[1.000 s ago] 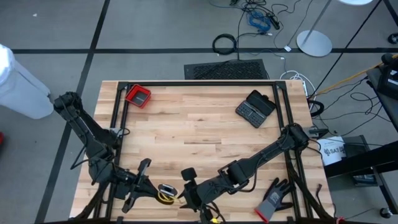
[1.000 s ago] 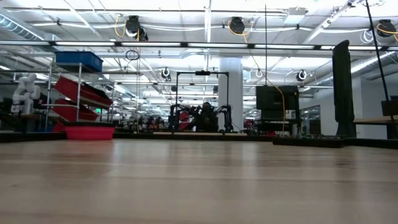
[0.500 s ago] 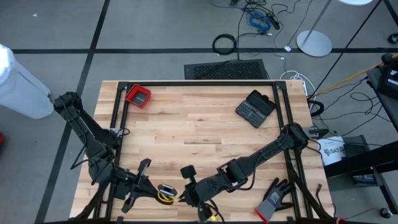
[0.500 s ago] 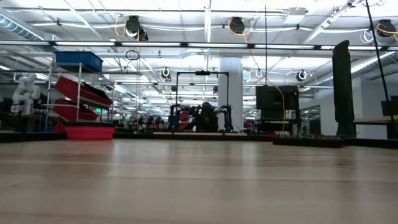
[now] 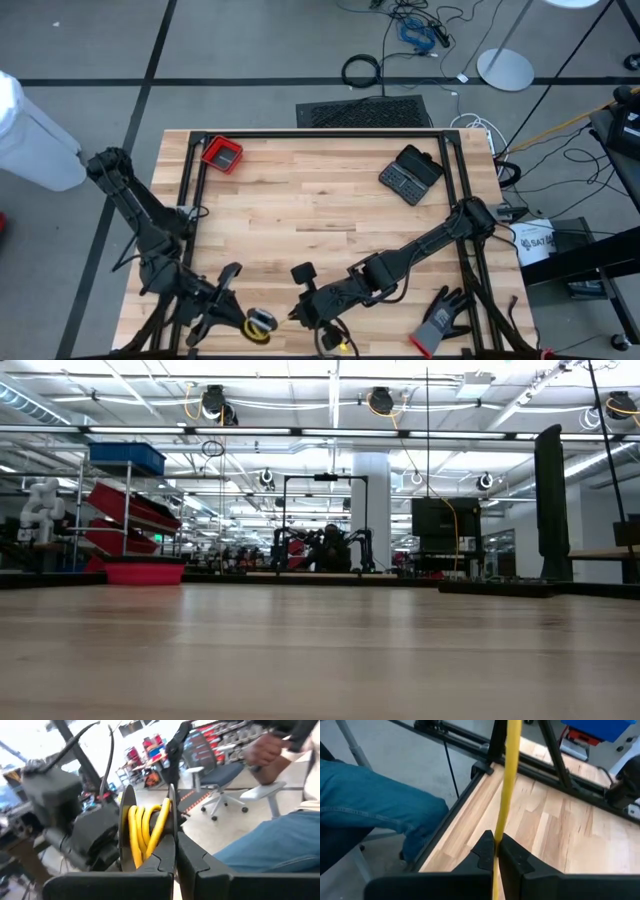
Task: Coil cords
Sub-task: Coil the yellow cable wire onto the spool
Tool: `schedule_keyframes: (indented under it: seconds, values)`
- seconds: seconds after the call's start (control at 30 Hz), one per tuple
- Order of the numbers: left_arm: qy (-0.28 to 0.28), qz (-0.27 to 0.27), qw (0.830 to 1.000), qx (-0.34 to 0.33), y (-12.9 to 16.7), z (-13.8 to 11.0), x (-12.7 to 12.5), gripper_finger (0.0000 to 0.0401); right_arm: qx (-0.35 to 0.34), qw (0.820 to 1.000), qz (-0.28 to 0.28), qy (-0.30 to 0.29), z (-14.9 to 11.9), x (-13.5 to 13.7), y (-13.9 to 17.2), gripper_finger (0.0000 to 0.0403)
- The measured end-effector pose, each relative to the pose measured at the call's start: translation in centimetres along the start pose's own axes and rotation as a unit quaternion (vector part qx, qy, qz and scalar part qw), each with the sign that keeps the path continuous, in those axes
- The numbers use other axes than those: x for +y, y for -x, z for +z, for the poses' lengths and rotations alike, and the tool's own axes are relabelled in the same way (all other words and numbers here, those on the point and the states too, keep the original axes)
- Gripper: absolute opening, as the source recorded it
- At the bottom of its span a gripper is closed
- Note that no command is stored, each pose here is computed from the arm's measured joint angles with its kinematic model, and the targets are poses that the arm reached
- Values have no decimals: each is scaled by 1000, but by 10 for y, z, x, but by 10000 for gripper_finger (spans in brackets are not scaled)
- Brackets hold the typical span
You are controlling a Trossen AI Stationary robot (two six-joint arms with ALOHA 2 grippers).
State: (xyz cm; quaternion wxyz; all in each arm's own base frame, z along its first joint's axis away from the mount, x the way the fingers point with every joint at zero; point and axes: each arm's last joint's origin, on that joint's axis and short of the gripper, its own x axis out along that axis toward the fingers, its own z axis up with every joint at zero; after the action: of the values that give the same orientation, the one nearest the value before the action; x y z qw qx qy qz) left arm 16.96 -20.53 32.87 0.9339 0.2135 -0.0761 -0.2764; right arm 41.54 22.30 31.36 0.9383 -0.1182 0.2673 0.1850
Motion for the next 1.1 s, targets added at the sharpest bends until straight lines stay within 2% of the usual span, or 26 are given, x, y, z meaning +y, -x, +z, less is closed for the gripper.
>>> schedule_keyframes:
  seconds: [0.4,0.73,1.1]
  values:
    - [-18,-7,1000,-7,3,5,-7,4,17,1000,1,-6,-3,0,0,0]
    - [-14,6,1000,-20,-2,4,1,4,-22,1000,-4,12,4,-5,0,0]
    - [-52,-38,996,-62,-28,-12,-3,4,-17,999,5,33,-4,-9,-17,0]
